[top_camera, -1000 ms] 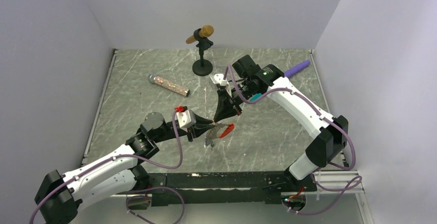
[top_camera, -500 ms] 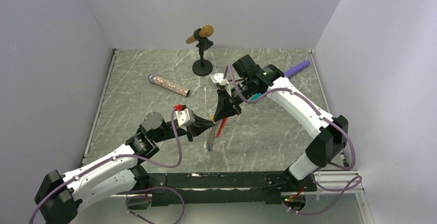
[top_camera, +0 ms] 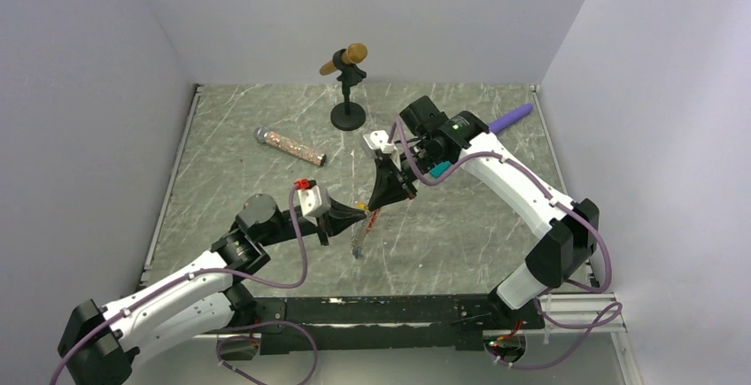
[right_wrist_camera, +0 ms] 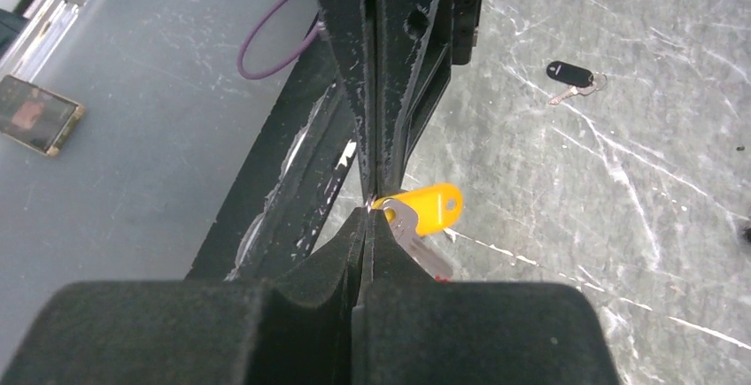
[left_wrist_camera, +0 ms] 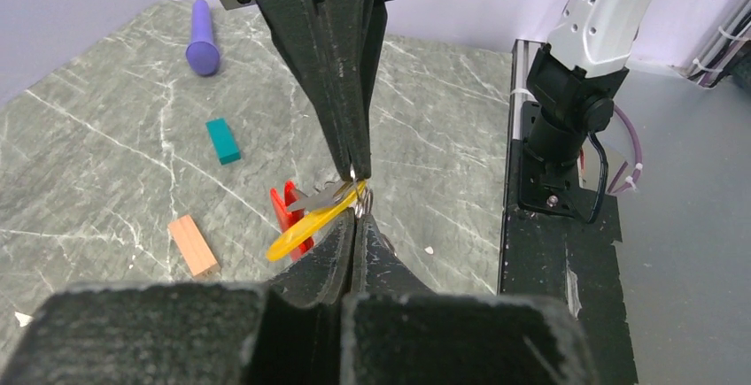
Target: Put the keys on the keyring
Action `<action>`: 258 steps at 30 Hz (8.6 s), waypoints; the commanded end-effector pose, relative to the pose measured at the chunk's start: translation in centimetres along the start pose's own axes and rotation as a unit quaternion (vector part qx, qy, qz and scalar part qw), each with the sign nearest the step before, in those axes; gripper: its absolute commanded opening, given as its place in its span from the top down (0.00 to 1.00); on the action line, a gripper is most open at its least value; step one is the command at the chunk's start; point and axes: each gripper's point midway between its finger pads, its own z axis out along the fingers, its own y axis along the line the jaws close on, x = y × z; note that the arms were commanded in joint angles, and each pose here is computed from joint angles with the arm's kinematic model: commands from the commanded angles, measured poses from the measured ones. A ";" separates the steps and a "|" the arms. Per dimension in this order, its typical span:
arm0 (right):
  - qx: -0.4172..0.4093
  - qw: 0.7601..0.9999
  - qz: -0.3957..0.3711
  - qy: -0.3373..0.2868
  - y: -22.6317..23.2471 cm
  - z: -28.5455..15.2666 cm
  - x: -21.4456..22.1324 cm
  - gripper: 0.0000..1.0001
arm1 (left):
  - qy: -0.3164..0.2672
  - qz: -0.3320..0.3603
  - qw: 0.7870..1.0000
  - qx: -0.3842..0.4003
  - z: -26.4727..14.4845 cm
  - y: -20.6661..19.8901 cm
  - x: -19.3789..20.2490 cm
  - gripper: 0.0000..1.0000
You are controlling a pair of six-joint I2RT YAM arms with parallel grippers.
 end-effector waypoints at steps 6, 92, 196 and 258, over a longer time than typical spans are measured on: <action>-0.004 0.996 -0.085 0.004 2.1 -1.0 -0.3 1.00 | -0.073 -0.011 0.997 0.024 -1.2 -0.5 -3.4 1.00; 0.028 0.997 -0.066 -0.021 1.0 -2.5 -0.7 1.00 | 0.025 0.085 0.991 0.096 2.9 0.2 -1.6 0.72; 0.154 0.977 -0.123 0.086 -1.8 -4.6 -0.3 1.00 | -0.158 -0.260 0.953 -0.002 4.4 1.5 -4.6 1.00; 0.242 0.967 -0.004 -0.080 -1.1 -11.8 6.0 0.35 | 0.105 -0.065 0.983 -0.138 0.2 8.6 -2.1 1.00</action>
